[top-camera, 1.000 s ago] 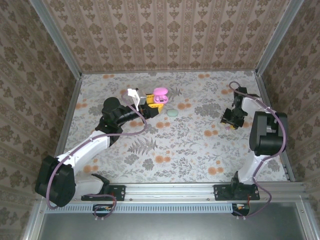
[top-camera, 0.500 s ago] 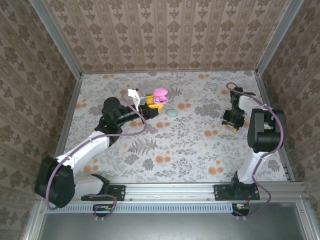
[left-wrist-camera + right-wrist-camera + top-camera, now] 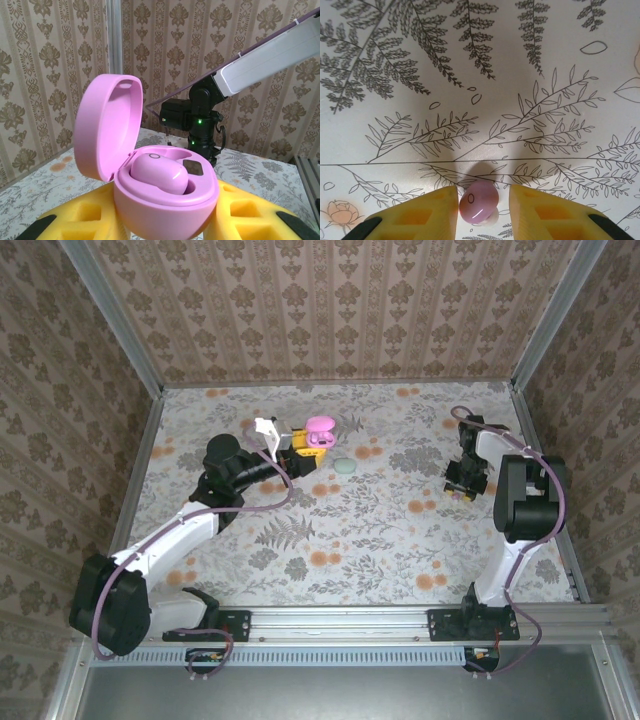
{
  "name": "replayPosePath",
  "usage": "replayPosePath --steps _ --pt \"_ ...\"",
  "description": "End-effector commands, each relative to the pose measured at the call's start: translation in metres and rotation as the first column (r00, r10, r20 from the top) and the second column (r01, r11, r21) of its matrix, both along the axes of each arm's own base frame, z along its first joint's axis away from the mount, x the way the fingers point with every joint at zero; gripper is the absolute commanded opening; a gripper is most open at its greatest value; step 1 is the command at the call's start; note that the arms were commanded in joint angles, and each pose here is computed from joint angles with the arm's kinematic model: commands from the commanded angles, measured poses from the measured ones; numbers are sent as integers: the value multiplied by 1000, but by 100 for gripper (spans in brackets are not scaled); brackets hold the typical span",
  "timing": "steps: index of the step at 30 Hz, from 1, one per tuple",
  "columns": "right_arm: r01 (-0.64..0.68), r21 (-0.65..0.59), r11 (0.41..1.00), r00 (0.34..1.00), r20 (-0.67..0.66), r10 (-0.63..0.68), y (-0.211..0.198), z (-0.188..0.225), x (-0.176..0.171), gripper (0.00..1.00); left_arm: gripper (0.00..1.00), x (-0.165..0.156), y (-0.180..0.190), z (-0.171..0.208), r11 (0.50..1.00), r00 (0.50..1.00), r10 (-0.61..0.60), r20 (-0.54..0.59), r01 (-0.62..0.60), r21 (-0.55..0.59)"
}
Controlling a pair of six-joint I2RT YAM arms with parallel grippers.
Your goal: Insert wireless bluetooth earbuds into charging case
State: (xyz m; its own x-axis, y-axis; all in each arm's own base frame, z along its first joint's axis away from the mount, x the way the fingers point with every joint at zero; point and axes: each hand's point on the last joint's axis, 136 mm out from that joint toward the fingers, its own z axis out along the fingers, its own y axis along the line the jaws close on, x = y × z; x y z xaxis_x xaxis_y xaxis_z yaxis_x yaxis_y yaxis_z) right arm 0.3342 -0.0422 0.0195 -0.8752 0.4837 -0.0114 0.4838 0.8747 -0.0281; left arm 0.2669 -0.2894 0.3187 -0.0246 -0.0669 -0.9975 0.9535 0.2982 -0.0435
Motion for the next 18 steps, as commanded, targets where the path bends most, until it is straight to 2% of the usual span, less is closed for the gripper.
replayPosePath --steps 1,8,12,18 --pt "-18 10 1000 999 -39 18 4 -3 -3 33 26 -2 5 21 1000 998 12 68 -10 -27" --pt "-34 -3 999 999 -31 33 3 -1 -2 30 26 -2 5 21 1000 998 12 68 -10 -27" --pt "-53 -21 998 998 -33 52 1 0 -1 34 26 -3 5 22 1000 998 11 68 -9 -28" --pt "-78 -42 996 996 -35 76 -2 4 3 35 26 -3 6 22 1000 998 13 69 -11 -29"
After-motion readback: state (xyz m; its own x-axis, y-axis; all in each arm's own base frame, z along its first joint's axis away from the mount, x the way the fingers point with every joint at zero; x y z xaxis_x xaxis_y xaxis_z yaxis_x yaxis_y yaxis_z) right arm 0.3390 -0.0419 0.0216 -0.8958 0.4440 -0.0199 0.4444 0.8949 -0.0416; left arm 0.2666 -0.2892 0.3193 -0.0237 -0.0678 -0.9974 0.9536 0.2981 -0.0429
